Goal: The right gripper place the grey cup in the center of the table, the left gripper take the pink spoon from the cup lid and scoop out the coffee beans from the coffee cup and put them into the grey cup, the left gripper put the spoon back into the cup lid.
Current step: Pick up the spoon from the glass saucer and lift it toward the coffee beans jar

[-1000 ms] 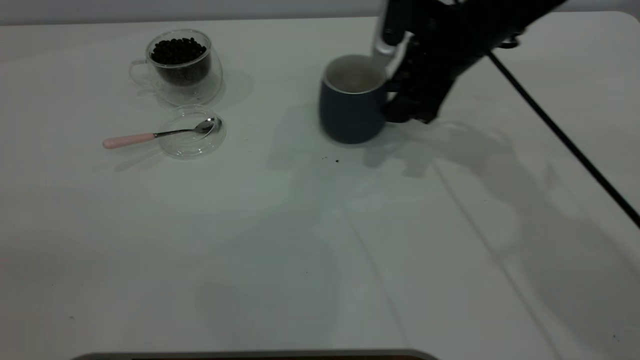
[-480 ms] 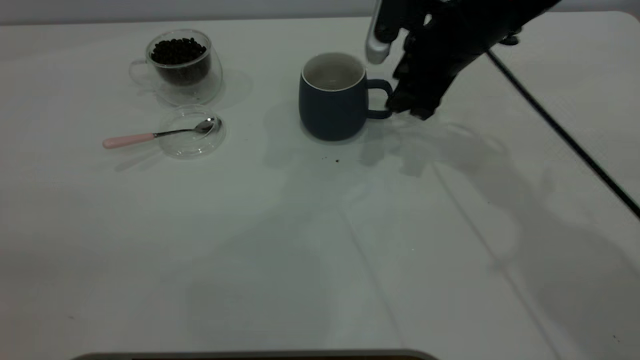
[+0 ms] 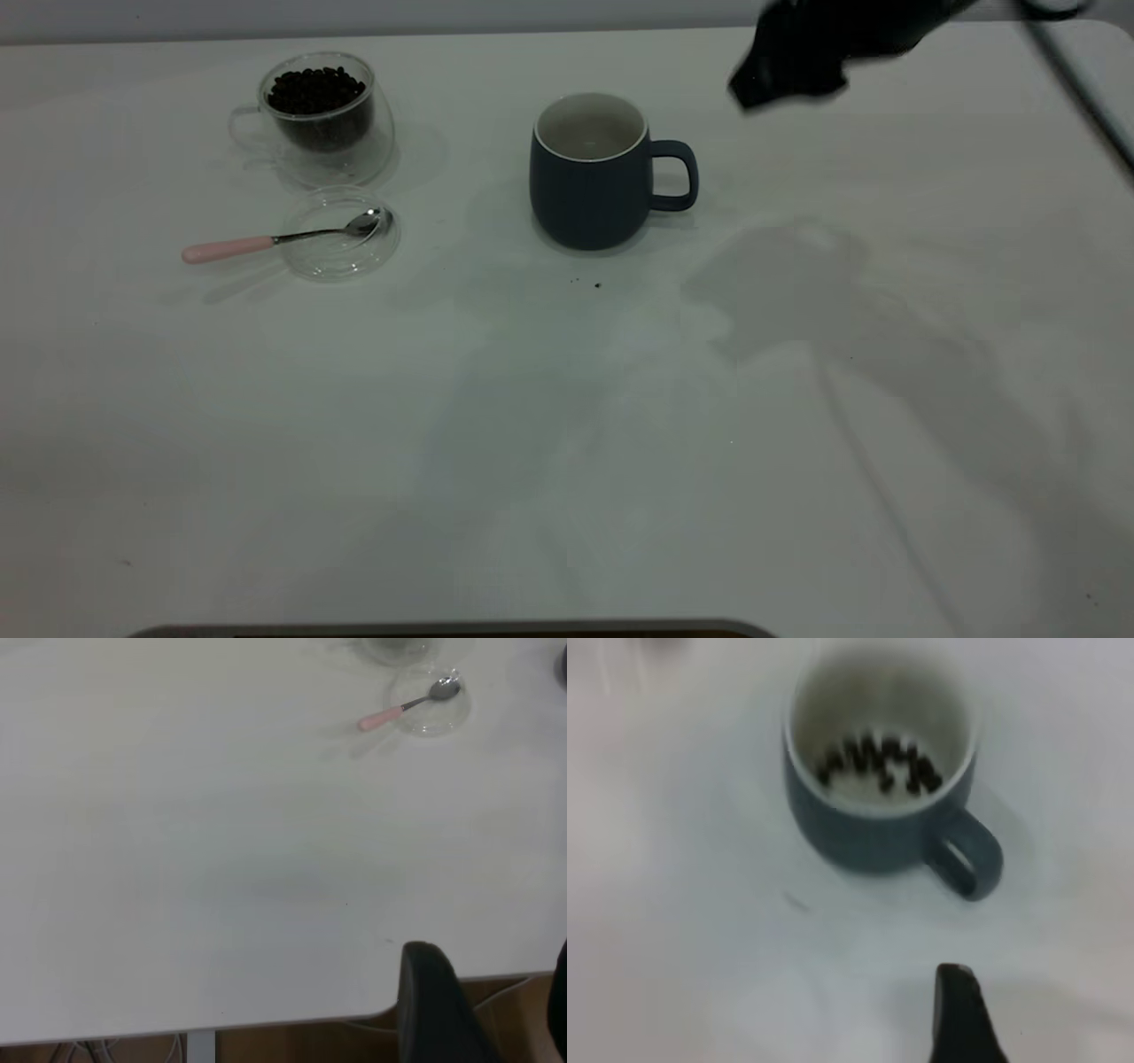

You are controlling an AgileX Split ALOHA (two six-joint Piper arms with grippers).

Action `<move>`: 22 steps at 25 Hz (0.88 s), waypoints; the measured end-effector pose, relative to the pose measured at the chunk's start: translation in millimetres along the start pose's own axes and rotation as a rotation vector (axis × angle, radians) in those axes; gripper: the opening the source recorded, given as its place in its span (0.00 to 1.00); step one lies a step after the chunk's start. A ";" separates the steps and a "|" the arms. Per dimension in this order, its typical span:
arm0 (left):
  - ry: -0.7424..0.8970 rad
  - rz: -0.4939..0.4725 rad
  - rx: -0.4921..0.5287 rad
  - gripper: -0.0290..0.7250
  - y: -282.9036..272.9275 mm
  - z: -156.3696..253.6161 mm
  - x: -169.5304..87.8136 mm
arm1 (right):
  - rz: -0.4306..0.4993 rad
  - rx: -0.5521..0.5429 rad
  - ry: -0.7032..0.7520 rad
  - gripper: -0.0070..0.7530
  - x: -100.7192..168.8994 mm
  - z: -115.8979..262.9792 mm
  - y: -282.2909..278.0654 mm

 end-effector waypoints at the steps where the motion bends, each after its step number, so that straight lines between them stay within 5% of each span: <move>1: 0.000 0.000 0.000 0.53 0.0 0.0 0.0 | -0.025 -0.004 0.107 0.66 5.9 3.4 -13.4; 4: -0.003 0.000 0.000 0.53 0.0 0.0 0.0 | -0.144 0.031 0.282 0.66 30.2 23.4 -56.7; 8: -0.003 0.000 0.000 0.53 0.0 0.0 0.0 | -0.225 0.197 0.270 0.66 51.1 67.7 -101.9; 12: -0.002 0.000 0.000 0.53 0.0 0.0 0.0 | -0.063 0.417 0.283 0.66 40.0 108.6 -142.1; 16: -0.002 0.000 0.000 0.53 0.0 0.0 0.0 | 0.208 0.523 0.322 0.66 14.3 131.6 -186.5; 19: -0.002 0.000 0.000 0.53 0.0 0.0 0.0 | 0.333 0.492 0.290 0.66 1.4 137.2 -217.3; 22: -0.002 0.000 0.000 0.53 0.0 0.0 0.0 | 0.346 0.410 0.293 0.66 -0.4 144.3 -238.5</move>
Point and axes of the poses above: a point on each arm's last joint axis where the gripper is mounted, y pointing out along that axis toward the gripper, x along the wrist's bending axis when the last joint is at zero, z = x × y, the point moved 5 cm from there along y, pointing out along that axis toward the gripper, and after that the axes turned 11 degrees about y, right-handed, at the moved point
